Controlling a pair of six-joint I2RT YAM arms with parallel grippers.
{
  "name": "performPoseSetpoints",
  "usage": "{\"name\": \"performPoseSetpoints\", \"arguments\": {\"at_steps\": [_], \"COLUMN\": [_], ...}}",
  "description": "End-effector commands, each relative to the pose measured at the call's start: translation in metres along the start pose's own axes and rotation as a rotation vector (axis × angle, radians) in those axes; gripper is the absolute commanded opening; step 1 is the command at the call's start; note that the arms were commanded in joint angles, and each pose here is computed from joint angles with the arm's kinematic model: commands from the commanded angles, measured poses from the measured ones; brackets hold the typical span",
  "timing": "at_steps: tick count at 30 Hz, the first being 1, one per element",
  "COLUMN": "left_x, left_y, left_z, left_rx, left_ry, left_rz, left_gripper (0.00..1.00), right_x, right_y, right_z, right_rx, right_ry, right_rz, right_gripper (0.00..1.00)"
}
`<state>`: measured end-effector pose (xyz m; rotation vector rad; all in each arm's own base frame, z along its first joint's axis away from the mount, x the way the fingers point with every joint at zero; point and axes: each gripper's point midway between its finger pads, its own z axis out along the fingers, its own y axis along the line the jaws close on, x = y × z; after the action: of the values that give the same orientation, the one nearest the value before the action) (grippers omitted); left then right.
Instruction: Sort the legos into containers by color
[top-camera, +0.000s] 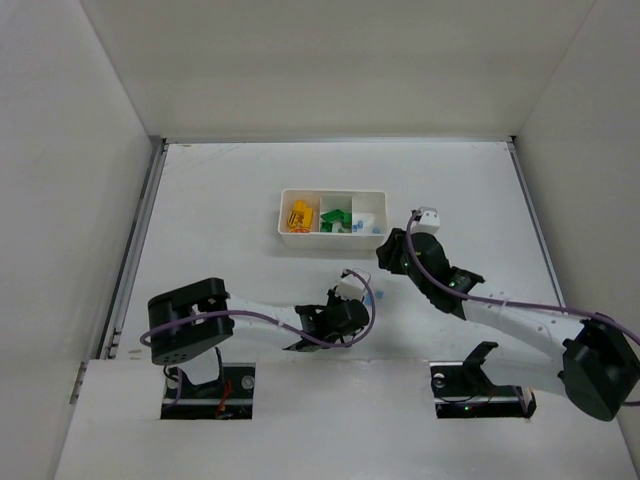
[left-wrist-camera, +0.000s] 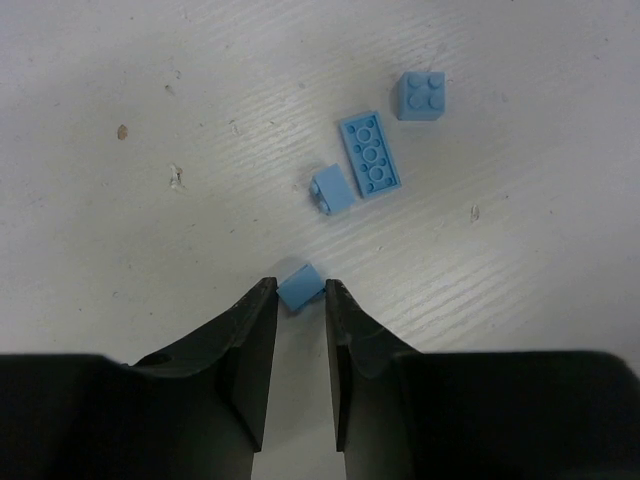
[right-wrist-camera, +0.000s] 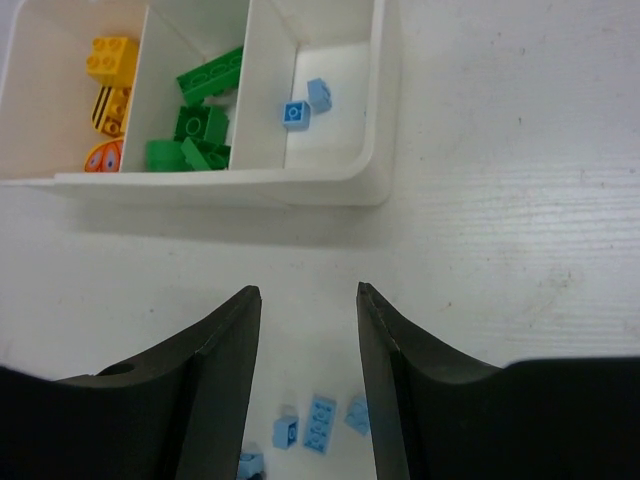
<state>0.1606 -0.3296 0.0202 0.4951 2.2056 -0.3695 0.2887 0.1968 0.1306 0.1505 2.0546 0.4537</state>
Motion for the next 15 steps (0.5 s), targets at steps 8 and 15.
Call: {"name": "performPoseSetpoints", "arguments": {"at_steps": [8, 15], "left_x": [-0.032, -0.064], "left_y": [0.003, 0.014], "left_z": [-0.004, -0.019], "left_rx": [-0.019, -0.011], "left_ry": [-0.086, -0.147], "left_rz": [-0.023, -0.057], "left_gripper": [0.13, 0.13], "right_x": [0.015, 0.045], "right_y": [-0.001, -0.009], "right_z": [-0.014, -0.026], "right_rx": [-0.041, -0.043], "right_ry": [-0.003, 0.060], "right_rz": [0.056, 0.044], "right_gripper": [0.49, 0.50]}}
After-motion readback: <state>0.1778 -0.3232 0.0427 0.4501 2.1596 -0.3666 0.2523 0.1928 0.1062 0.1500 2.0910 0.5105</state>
